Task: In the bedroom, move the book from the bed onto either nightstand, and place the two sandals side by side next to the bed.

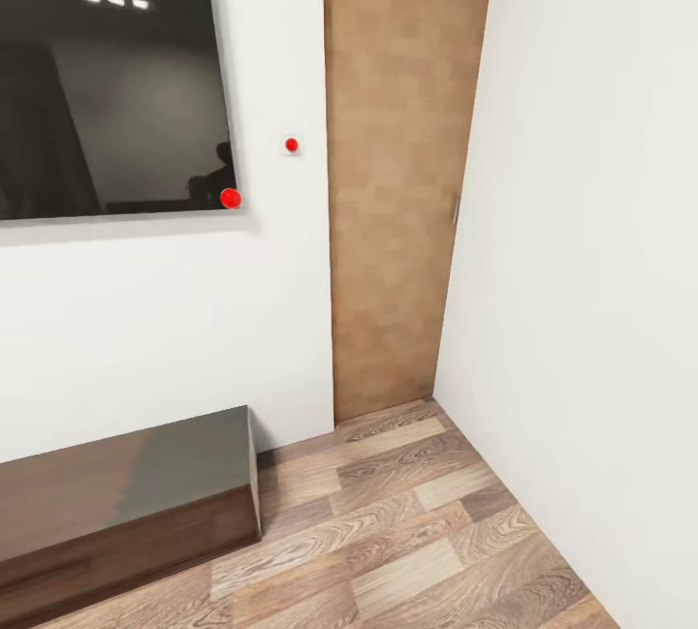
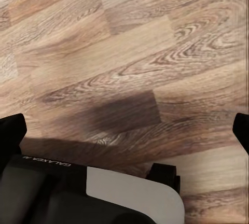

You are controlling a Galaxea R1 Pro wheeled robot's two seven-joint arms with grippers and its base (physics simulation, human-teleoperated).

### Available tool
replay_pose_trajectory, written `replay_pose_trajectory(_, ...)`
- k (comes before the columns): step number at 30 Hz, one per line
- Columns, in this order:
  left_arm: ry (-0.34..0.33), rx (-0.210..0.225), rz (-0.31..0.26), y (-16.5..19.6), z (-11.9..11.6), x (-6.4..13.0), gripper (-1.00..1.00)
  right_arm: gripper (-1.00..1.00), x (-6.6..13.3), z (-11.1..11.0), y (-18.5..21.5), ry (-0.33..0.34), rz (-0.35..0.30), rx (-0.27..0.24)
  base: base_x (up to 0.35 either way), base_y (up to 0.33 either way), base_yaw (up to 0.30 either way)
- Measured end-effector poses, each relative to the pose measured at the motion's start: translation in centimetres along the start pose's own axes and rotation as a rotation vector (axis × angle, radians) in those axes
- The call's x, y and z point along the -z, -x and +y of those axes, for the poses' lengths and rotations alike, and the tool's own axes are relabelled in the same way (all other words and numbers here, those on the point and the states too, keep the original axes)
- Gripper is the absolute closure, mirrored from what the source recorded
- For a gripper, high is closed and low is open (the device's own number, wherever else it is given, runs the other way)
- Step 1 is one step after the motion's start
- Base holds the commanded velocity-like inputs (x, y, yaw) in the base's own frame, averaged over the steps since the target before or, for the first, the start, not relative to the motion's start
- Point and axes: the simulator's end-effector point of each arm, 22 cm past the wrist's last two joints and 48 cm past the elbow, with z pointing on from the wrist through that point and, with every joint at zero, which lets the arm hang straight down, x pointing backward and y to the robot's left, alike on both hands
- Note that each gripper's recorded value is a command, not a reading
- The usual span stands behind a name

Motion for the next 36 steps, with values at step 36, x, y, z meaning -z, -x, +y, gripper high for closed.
replay_pose_trajectory(36, -0.001, 0.000, 0.000, 0.00, -0.03, 0.00, -1.00, -1.00, -0.08, 0.18, -0.12, 0.002, 0.002, -0.001, 0.000, -0.018, 0.229)
